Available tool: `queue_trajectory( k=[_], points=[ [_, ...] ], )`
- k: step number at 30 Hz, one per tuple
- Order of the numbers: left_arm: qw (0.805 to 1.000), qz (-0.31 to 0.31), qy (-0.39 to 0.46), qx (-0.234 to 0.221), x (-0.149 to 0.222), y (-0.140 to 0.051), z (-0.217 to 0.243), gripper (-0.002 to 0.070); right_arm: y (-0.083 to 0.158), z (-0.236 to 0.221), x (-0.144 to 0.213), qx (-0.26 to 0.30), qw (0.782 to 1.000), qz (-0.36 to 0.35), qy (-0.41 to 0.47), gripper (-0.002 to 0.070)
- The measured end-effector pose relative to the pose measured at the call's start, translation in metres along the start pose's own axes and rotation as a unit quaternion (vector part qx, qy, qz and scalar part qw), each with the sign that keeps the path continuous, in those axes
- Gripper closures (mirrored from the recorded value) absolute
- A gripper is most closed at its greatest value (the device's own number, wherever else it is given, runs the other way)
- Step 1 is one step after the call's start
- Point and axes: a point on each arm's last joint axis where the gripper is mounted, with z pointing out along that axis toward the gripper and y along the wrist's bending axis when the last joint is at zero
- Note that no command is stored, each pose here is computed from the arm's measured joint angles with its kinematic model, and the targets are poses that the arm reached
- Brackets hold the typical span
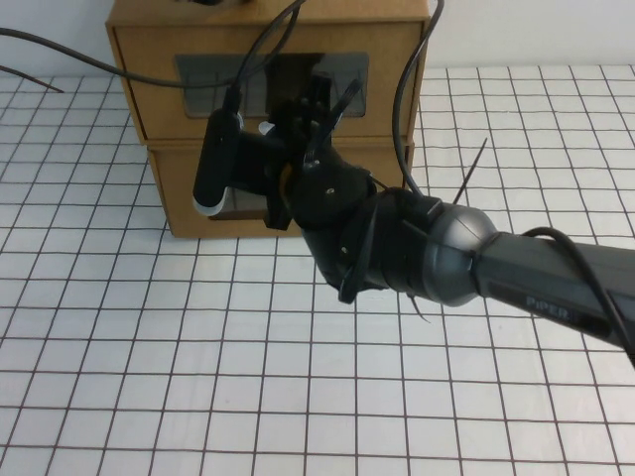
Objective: Open the shoe box
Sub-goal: 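Pull the top drawer of the cardboard box fully open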
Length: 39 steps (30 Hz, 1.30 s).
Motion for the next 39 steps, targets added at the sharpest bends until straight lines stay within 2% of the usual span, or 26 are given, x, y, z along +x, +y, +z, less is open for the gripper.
queue_trajectory(
  k=[6,17,19,25,28,39],
  points=[
    [1.000,0.000,0.000,0.000,0.000,0.000,0.000,0.0679,0.009,0.016,0.007,-0.004,1.000,-0.019,0.008,0.0374],
    [1.000,0.000,0.000,0.000,0.000,0.000,0.000,0.0679,0.010,0.020,0.009,-0.004,0.999,-0.034,0.006,0.0374],
    [1.000,0.000,0.000,0.000,0.000,0.000,0.000,0.0679,0.009,0.020,0.009,-0.003,0.999,-0.035,0.005,0.0390],
    [1.000,0.000,0.000,0.000,0.000,0.000,0.000,0.0679,0.007,0.020,0.009,0.004,0.999,-0.041,0.008,0.0507],
    [1.000,0.000,0.000,0.000,0.000,0.000,0.000,0.0679,0.007,0.020,0.009,0.006,0.999,-0.041,0.008,0.0542],
    [1.000,0.000,0.000,0.000,0.000,0.000,0.000,0.0679,0.005,0.020,0.007,0.008,0.999,-0.038,0.006,0.0559]
  ],
)
